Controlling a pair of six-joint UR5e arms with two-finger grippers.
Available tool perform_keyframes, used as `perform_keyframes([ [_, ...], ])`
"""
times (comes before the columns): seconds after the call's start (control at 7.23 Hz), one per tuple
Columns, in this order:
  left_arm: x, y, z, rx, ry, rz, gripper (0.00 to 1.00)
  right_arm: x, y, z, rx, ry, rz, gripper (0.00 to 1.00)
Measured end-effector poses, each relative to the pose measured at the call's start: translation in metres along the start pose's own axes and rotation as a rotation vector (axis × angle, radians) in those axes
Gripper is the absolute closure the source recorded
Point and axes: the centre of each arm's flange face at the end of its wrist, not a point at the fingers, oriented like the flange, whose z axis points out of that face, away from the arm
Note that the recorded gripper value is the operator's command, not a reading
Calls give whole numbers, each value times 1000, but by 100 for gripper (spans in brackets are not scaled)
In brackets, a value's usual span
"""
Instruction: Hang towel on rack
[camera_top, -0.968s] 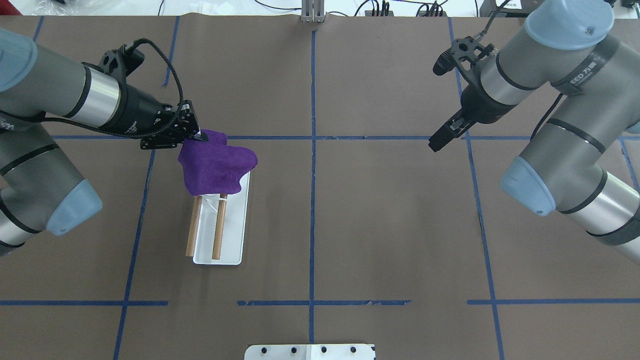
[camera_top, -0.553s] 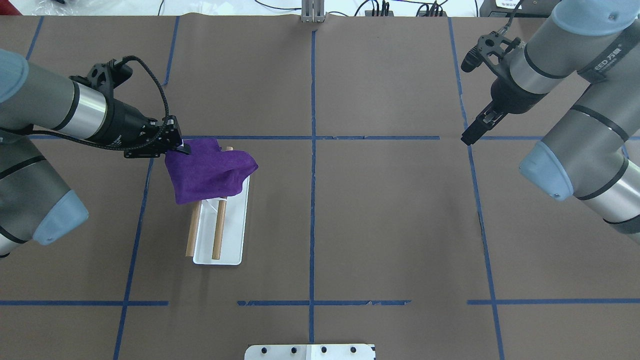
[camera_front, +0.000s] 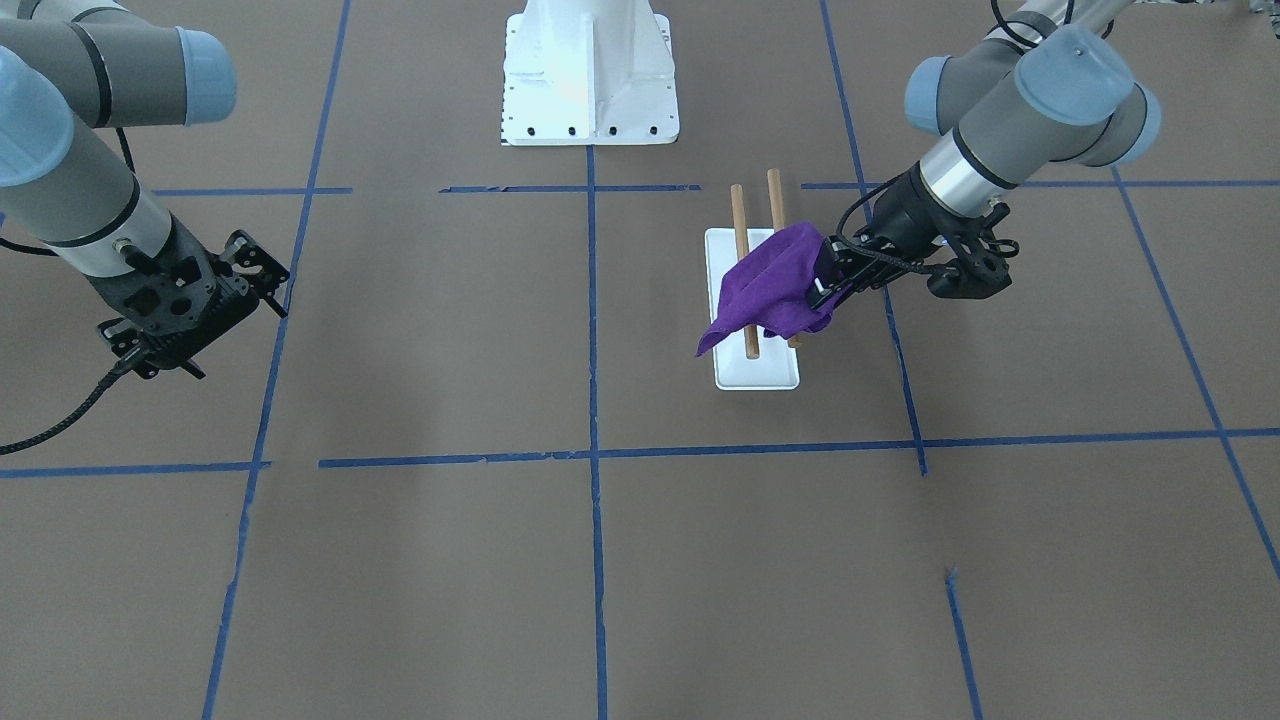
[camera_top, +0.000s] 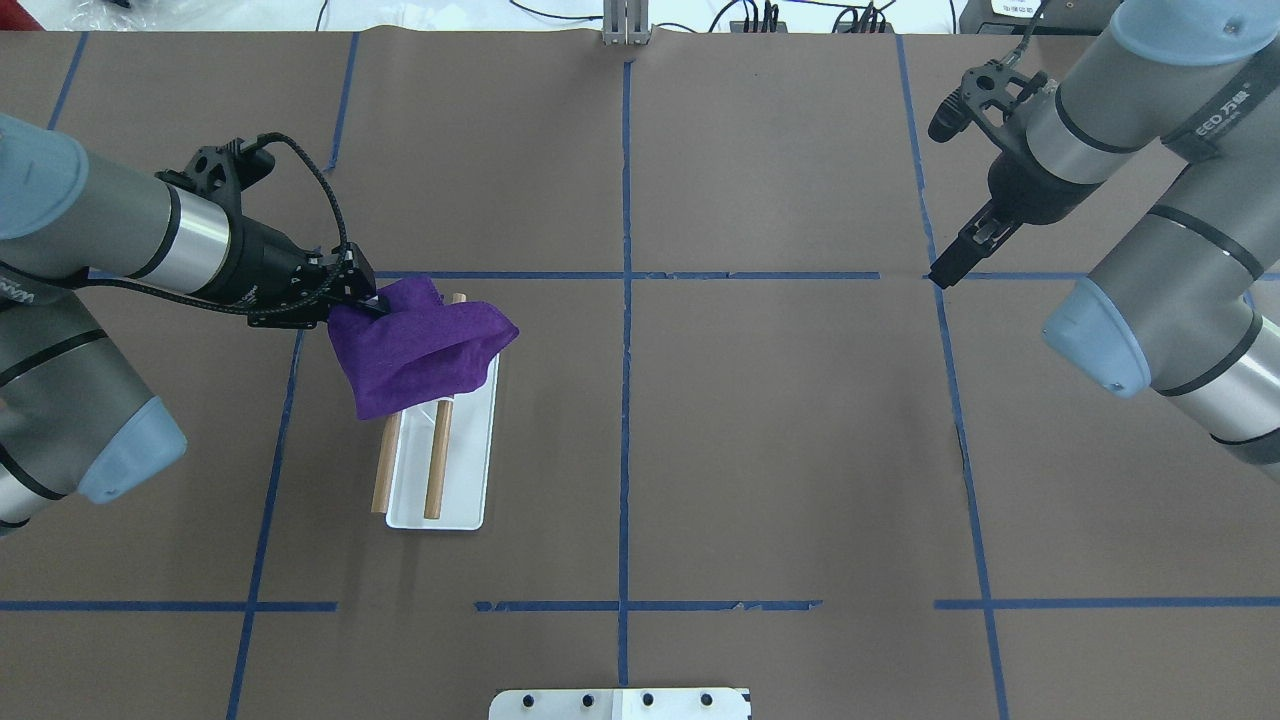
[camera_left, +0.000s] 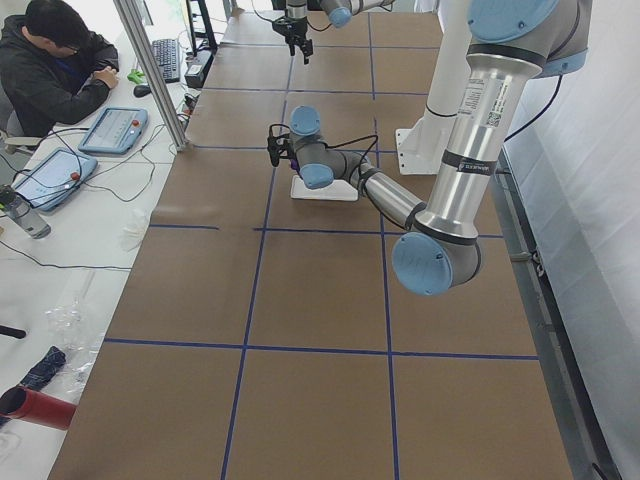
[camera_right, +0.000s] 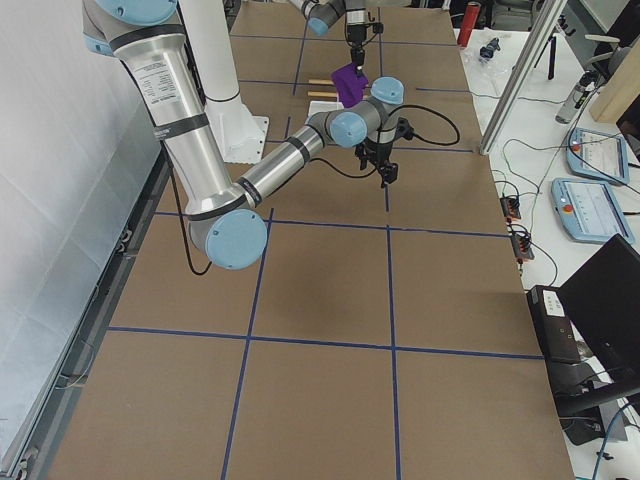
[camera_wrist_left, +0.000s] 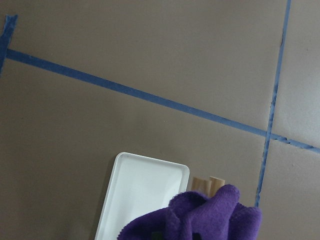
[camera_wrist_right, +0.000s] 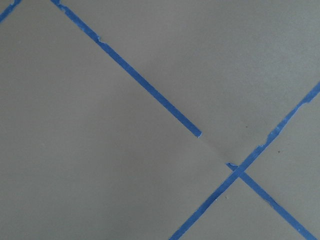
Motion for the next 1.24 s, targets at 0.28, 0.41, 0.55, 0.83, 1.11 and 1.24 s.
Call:
perform_keyframes([
  [0.28, -1, -1, 0, 4, -2, -1, 0, 1, 0, -1, 2, 1, 1, 0],
  [0.41, -3, -3, -1, 8, -4, 11, 0, 3, 1, -2, 0, 3, 7, 0],
  [0.55, -9, -7, -3, 13, -13, 44, 0, 10, 2, -5, -4, 10, 22, 0],
  [0.83, -27, -26, -17, 41, -68, 132, 0, 39, 17, -14, -21, 30, 58, 0],
  [1.11, -55, -60, -52, 84, -159, 255, 0, 94, 62, -23, -47, 39, 78, 0],
  [1.24, -83, -77, -75, 99, -210, 336, 0, 132, 98, -30, -58, 45, 127, 0],
])
